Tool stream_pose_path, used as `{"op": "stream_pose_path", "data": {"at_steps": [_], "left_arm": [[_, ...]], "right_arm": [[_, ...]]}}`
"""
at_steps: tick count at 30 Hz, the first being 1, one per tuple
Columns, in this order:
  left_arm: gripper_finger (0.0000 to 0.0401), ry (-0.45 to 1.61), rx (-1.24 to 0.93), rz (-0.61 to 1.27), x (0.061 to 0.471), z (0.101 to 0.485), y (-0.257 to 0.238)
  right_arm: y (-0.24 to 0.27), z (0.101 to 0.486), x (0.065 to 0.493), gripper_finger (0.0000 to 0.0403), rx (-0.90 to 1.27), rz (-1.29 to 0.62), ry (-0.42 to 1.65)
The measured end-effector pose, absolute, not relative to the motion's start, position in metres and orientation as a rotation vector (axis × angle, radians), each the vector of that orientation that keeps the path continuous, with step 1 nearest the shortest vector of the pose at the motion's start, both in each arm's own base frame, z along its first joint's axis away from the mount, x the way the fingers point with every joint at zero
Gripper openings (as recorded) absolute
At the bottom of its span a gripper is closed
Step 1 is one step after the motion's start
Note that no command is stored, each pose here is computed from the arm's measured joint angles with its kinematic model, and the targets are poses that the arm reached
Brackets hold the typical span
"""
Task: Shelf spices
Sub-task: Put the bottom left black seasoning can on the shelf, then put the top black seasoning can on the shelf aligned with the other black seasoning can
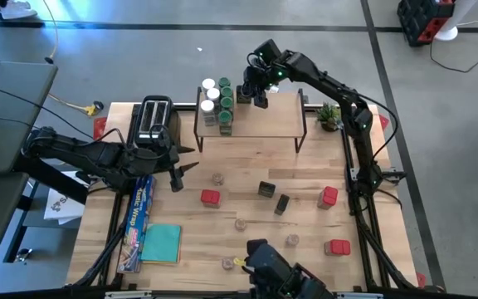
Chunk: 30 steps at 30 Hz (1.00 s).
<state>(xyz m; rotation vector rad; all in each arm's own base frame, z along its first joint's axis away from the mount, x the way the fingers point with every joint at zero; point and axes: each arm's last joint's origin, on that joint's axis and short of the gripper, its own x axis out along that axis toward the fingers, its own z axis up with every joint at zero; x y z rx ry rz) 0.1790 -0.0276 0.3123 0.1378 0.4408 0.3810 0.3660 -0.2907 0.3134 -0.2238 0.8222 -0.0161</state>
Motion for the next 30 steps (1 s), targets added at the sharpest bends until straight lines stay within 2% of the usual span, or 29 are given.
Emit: {"op": "stream_pose_path", "data": {"at_steps": [5, 9, 20, 23, 30], "left_arm": [[0.0197, 0.442, 0.13, 0.366, 0.179, 0.312, -0.028], [0.0197, 0.442, 0.13, 0.364, 0.179, 0.312, -0.028], [0.0197, 0.44, 0.108, 0.356, 0.179, 0.312, -0.028], [0.0197, 0.436, 0.088, 0.362, 0.179, 0.312, -0.029], [0.0197, 0.44, 0.076, 0.38, 0.178, 0.311, -0.029]], "right_arm": [[-0.291, 0.314, 0.366, 0.0229, -0.225, -0.017, 0.82], [-0.289, 0.318, 0.365, 0.0249, -0.23, -0.02, 0.814], [-0.259, 0.372, 0.337, 0.0249, -0.241, -0.039, 0.771], [-0.228, 0.392, 0.324, 0.0245, -0.231, -0.008, 0.821], [-0.143, 0.416, 0.308, 0.0226, -0.169, 0.192, 0.91]]}}
